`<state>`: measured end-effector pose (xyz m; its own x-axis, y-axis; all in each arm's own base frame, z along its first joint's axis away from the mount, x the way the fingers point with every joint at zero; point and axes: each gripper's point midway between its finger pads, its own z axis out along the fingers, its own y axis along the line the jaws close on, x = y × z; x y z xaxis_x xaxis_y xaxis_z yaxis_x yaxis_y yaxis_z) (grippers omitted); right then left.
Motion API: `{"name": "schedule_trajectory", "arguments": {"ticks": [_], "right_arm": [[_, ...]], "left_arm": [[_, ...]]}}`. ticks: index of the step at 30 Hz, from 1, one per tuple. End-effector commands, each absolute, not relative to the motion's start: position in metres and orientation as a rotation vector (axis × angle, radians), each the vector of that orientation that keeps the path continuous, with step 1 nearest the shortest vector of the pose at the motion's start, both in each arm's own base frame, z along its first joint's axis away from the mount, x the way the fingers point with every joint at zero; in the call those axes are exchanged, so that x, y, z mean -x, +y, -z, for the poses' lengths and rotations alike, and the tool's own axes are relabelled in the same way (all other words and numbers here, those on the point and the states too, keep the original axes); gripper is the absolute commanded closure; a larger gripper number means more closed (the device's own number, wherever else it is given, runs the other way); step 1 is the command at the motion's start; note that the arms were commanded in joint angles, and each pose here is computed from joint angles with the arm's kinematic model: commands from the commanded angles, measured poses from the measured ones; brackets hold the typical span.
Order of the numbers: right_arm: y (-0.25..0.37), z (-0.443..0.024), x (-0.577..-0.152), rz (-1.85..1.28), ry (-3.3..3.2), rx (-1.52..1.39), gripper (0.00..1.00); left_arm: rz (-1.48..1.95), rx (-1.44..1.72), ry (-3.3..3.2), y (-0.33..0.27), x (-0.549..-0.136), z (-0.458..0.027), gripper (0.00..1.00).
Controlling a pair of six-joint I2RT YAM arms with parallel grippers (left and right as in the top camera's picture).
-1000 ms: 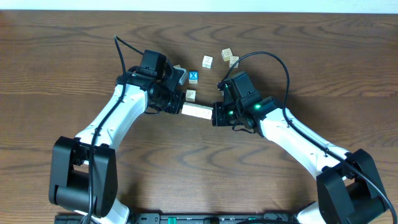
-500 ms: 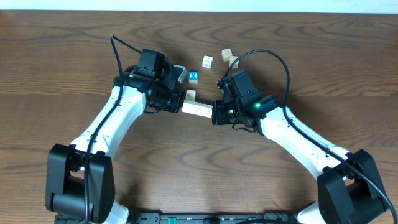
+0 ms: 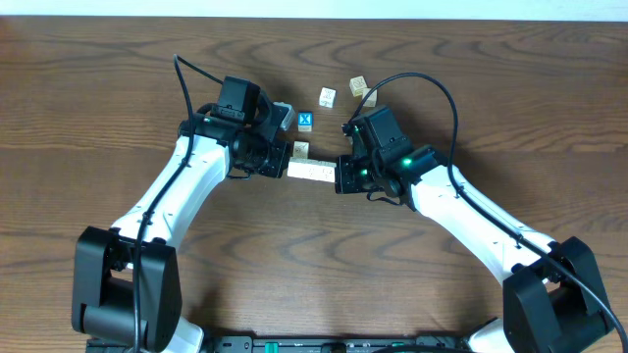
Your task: Lift 3 blocks
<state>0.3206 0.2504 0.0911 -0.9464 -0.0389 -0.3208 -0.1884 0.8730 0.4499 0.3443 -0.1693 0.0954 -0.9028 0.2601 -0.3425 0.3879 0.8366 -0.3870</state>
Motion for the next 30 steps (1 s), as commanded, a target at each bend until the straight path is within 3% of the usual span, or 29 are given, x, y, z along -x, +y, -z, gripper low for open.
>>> {"name": "schedule_trajectory", "arguments": {"ticks": [1, 30], "right_arm": [[0.2856, -0.1349, -0.3184, -0.918, 2.628, 0.31, 0.99], [0.2858, -0.1355, -0.3189, -0.916, 2.623, 0.319, 0.99]], "left_arm": [[0.887, -0.602, 2.655, -0.21, -0.331, -0.1228, 0.93], [0.887, -0.601, 2.655, -0.21, -0.331, -0.1228, 0.93]]}}
